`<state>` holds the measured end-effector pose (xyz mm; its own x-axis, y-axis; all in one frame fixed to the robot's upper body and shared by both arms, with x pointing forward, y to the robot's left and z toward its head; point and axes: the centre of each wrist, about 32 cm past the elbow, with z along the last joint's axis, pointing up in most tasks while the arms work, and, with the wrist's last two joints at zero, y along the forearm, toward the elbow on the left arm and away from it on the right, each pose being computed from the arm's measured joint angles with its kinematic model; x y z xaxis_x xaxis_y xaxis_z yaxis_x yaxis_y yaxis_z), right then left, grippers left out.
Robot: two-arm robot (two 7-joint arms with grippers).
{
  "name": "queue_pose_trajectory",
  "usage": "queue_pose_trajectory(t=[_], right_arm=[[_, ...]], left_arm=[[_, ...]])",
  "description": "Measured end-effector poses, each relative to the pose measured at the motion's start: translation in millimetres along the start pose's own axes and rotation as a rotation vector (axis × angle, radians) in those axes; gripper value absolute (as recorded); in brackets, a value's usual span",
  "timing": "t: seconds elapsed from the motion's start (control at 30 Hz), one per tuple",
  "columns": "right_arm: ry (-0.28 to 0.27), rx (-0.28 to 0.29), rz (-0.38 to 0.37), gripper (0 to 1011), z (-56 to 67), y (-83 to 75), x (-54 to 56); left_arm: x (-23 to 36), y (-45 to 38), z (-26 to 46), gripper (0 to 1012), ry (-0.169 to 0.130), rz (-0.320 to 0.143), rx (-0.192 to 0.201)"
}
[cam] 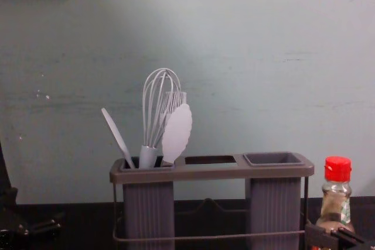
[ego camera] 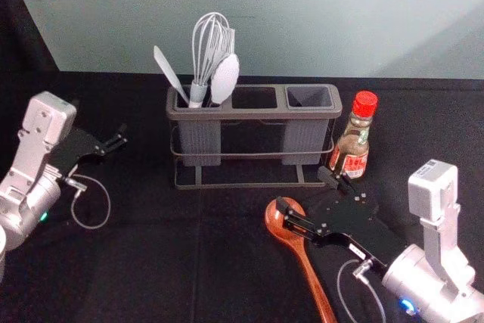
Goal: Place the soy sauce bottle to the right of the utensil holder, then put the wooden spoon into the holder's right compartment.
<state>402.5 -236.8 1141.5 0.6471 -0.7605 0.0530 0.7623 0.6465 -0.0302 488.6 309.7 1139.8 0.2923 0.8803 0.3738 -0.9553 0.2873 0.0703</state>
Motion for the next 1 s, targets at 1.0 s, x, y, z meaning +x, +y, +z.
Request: queue_pose_trajectory(t=[1.0], right_arm=[[-0.085,-0.452,-0.109,1000,82.6,23.7,-34.7]], left_arm=[[0.0,0.0,0.0,1011,0.000,0.000,0.000]])
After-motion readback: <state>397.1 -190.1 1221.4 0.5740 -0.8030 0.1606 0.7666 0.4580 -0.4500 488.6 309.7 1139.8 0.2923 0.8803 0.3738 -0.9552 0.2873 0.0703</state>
